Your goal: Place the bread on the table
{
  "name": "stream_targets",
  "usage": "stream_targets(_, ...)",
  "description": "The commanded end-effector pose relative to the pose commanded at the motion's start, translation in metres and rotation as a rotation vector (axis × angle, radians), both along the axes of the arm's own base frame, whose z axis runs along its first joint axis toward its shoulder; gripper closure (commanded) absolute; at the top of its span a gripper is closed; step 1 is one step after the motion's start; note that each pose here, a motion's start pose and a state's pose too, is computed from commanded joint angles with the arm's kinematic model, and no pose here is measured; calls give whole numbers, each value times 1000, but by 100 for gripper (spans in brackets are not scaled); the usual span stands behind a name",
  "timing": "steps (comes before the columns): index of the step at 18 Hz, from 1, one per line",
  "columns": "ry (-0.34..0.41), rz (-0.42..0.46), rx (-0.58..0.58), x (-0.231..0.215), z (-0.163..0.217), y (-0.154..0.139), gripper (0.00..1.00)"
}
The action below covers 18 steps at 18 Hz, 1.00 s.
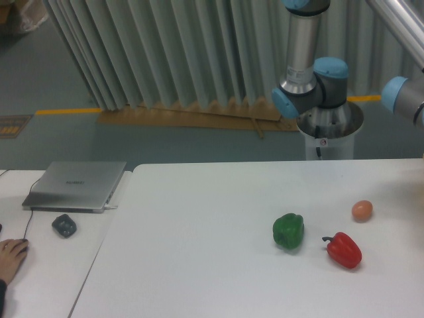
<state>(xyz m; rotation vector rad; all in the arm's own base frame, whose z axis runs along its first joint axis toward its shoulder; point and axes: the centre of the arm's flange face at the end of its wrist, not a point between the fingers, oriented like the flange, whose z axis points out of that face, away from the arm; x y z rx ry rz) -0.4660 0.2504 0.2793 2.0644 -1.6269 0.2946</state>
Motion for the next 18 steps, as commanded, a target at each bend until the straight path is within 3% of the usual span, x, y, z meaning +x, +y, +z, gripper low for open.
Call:
stream_targets(6, 3, 8, 1, -1, -6, 0, 20)
stream_targets(9, 5, 23, 13, 0, -8, 2, 34)
stream_targets(11, 7, 29, 17, -1, -9, 2, 54)
stream_targets(15, 4, 41, 26, -4, -9, -3, 75)
stream_targets(18, -10, 59, 65, -11, -7, -11, 77)
